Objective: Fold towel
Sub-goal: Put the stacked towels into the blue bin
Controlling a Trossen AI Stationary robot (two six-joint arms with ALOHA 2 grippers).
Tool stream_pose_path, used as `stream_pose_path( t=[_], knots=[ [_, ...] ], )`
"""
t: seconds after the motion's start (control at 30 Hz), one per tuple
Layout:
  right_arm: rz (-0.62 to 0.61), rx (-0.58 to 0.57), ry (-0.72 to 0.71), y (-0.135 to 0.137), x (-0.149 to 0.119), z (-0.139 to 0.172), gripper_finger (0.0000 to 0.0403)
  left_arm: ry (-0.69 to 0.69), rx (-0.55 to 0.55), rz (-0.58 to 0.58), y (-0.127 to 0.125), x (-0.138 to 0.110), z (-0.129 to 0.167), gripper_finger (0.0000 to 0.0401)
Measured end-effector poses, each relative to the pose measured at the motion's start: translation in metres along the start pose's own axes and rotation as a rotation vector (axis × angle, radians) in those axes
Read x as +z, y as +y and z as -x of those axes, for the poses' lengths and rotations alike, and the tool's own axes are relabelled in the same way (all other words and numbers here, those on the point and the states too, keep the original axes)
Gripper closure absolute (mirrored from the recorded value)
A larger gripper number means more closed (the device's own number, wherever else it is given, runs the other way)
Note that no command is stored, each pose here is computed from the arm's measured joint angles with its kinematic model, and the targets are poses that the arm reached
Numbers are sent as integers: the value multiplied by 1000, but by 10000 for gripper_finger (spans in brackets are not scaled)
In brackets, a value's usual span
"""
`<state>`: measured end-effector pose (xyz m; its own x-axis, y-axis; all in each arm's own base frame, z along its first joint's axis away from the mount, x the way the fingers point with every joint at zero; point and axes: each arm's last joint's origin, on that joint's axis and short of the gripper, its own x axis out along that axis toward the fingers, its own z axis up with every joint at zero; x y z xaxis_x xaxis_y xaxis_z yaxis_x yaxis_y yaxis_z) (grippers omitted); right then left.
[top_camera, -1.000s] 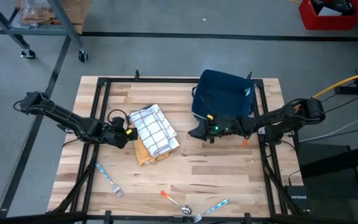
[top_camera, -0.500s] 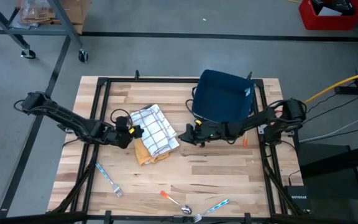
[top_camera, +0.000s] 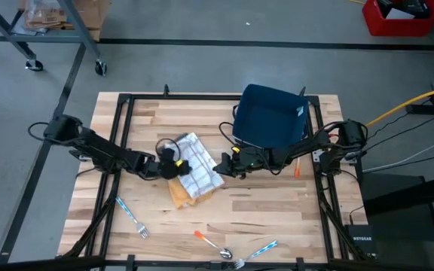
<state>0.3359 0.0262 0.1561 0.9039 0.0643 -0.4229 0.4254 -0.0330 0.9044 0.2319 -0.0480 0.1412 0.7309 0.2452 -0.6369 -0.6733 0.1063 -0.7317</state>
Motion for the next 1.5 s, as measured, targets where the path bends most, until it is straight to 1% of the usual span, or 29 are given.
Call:
stream_pose_path(
  t=[0.17, 0.33, 0.4, 0.53, 0.6, 0.7, 0.77, 0.87, 1.0, 1.1, 1.27, 1.4, 1.5],
  knots=[
    [0, -19, 3, -2, 0, 0, 247, 116, -108, 0, -7, -20, 1, 242],
    [5, -42, 15, -4, 0, 0, 247, 156, -160, 0, -11, -29, 10, 242],
    [21, -65, 21, -6, 2, 0, 247, 136, -169, -7, -12, -28, 13, 242],
    [4, -108, 84, -10, 9, 1, 247, 83, -223, -25, -20, -22, 23, 242],
    [-4, -114, 112, -10, 13, 1, 247, 65, -250, -44, -23, -17, 31, 242],
    [-4, -115, 139, -10, 14, 1, 247, 58, -254, -80, -25, -8, 47, 242],
    [-4, -124, 149, -11, 13, 1, 247, 58, -235, -90, -23, -2, 58, 242],
    [-7, -152, 161, -13, 12, 2, 247, 57, -173, -104, -14, 9, 75, 242],
    [4, -185, 208, -17, 11, 3, 247, 64, -23, -135, 7, 20, 94, 242],
    [-1, -208, 208, -19, 11, 3, 247, 81, 60, -100, 19, 20, 102, 242],
    [-4, -265, 163, -24, 12, 4, 247, 75, 157, -27, 29, 13, 100, 242],
    [-13, -309, 145, -30, 13, 4, 247, 44, 223, 11, 32, 3, 87, 242],
    [-31, -323, 142, -35, 13, 0, 247, 8, 282, 86, 37, -4, 75, 242]
  ],
)
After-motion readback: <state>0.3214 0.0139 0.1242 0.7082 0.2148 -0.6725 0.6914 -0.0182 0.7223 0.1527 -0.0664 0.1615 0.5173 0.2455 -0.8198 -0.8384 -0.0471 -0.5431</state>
